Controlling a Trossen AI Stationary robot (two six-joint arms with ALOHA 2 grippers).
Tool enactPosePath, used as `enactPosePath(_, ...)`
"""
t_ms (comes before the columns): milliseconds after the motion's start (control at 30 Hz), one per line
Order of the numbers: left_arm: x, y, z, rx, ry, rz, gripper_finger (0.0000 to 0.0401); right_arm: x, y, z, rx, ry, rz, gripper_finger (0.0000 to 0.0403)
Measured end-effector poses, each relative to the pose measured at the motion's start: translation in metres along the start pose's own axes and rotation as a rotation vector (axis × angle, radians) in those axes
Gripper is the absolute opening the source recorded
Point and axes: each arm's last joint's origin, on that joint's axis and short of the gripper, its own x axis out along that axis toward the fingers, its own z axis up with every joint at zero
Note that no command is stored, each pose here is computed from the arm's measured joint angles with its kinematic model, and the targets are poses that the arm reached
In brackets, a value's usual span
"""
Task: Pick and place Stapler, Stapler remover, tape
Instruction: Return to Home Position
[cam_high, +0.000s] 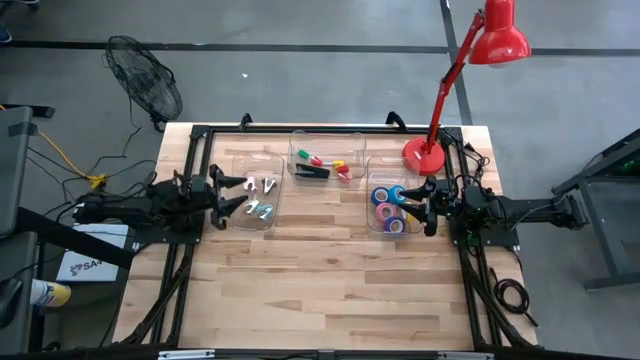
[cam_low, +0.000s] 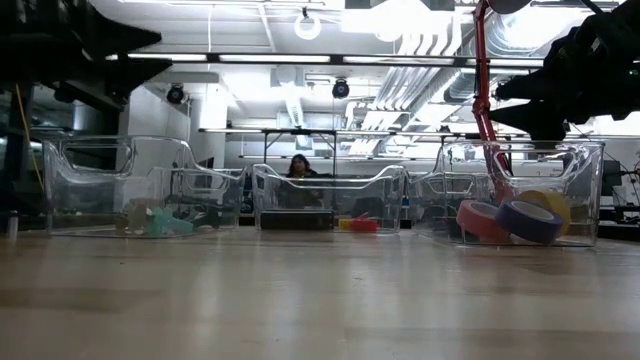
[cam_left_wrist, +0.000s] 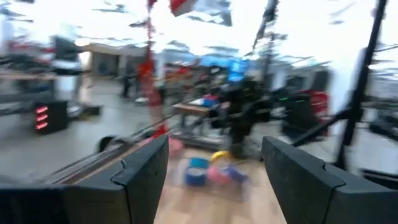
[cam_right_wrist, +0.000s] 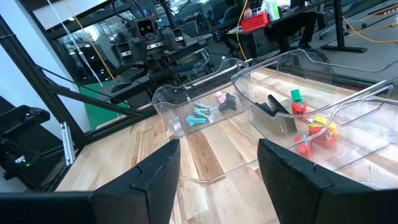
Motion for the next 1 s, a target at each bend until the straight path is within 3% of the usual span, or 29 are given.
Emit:
enactPosePath(200,0.000,0.005,-0.005,0.032,0.034,0.152,0.0254,0.000,0.000,0.000,0.000,0.000,0.000,0.0206)
enactPosePath(500,-0.002,0.006,-0.017,0.070,0.161,0.153,0.0254,0.000,0.000,0.000,0.000,0.000,0.000,0.0206)
enactPosePath(1000,-0.001,0.005,-0.020,0.078,0.181,0.142,0.0254,0.000,0.000,0.000,0.000,0.000,0.000,0.0207)
